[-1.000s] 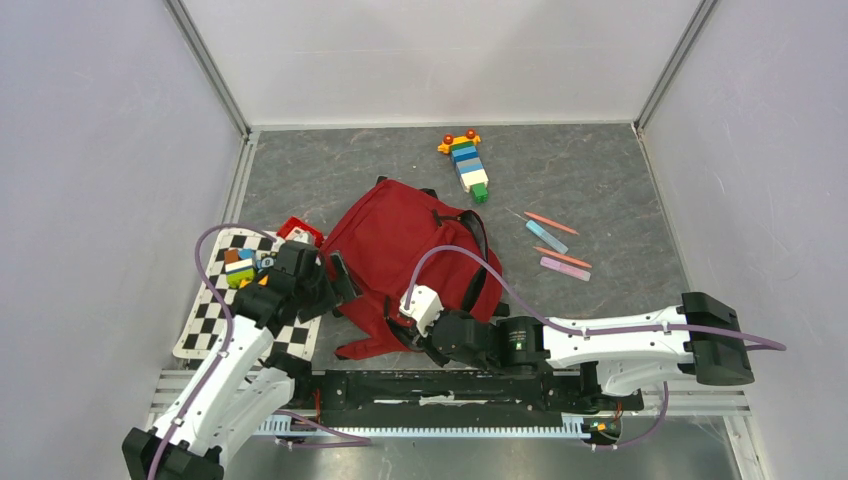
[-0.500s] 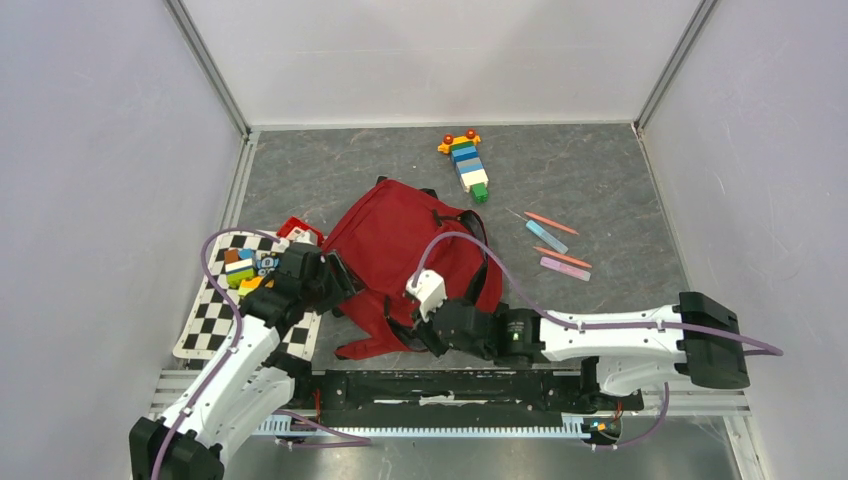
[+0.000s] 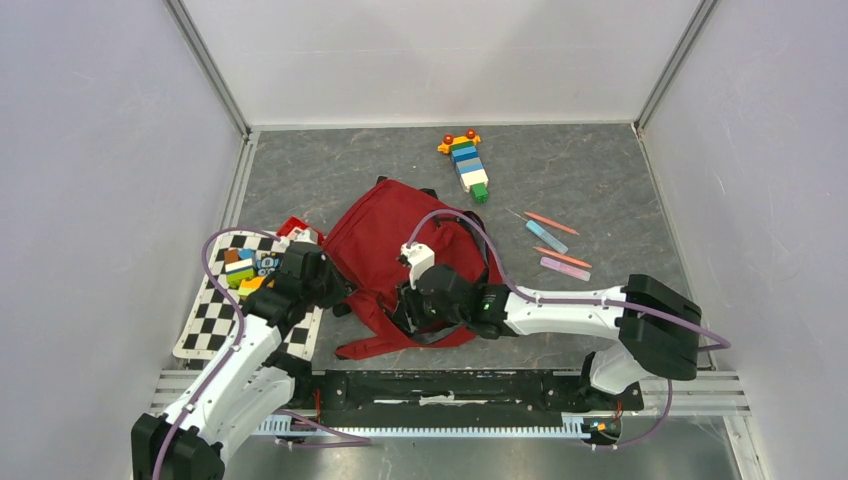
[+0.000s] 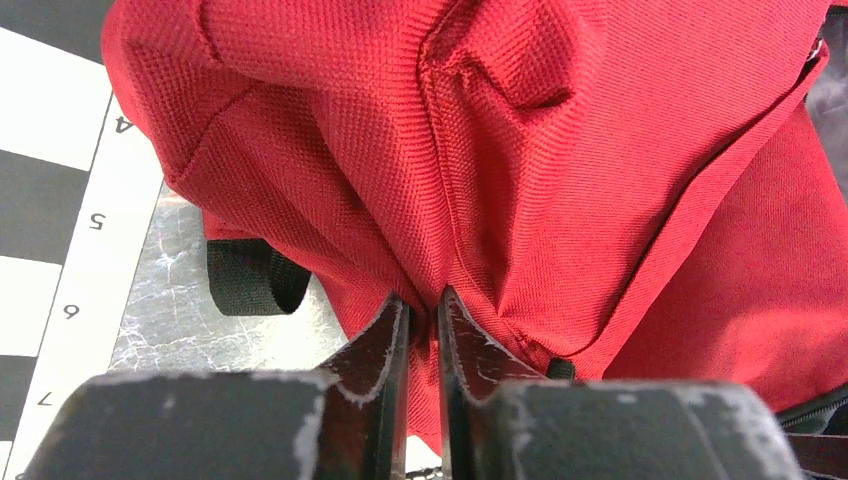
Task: Pack the student bag
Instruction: Zip the student bag at the center of the board.
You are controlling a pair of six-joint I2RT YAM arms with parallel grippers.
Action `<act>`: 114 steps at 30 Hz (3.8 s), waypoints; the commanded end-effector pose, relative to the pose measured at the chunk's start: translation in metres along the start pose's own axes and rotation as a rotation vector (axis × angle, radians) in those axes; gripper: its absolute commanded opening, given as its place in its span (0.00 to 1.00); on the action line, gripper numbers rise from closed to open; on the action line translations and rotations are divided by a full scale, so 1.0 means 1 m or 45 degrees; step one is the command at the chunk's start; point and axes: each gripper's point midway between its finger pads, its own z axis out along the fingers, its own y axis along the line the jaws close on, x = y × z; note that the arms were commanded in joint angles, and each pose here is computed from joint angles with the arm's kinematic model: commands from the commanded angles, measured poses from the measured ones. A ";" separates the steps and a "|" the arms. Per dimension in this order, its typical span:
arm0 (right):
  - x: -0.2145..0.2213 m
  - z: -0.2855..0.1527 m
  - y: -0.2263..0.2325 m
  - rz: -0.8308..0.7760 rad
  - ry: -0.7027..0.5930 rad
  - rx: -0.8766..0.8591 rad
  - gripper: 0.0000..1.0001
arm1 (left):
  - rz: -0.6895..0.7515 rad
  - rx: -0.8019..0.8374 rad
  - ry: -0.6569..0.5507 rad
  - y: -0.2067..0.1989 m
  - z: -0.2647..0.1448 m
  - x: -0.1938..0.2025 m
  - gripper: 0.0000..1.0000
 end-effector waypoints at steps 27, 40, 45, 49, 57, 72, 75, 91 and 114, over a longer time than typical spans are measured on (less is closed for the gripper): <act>-0.045 0.050 0.027 -0.098 -0.073 -0.019 0.30 | 0.009 0.059 -0.011 -0.009 0.002 -0.003 0.02; -0.045 0.038 0.036 -0.220 -0.067 -0.119 0.00 | 0.076 0.021 -0.050 -0.010 0.002 -0.016 0.02; -0.032 0.014 0.036 -0.228 -0.082 -0.202 0.00 | 0.151 -0.008 -0.042 -0.017 0.012 -0.030 0.02; -0.008 -0.003 0.037 -0.244 -0.016 -0.296 0.00 | 0.192 -0.049 -0.074 -0.020 0.021 -0.049 0.02; 0.023 -0.030 0.036 -0.202 0.046 -0.401 0.00 | 0.289 -0.132 -0.106 -0.021 0.037 -0.087 0.02; 0.046 -0.043 0.078 -0.103 0.042 -0.554 0.00 | 0.362 -0.149 -0.091 -0.042 0.069 -0.141 0.02; 0.047 -0.039 0.082 -0.134 0.057 -0.556 0.00 | 0.354 -0.133 -0.073 -0.041 0.063 -0.132 0.20; 0.039 -0.022 0.082 -0.182 0.027 -0.512 0.00 | 0.119 0.131 0.049 -0.040 -0.017 -0.032 0.89; 0.039 -0.029 0.072 -0.173 0.013 -0.467 0.00 | 0.136 0.183 0.087 -0.055 0.008 0.031 0.40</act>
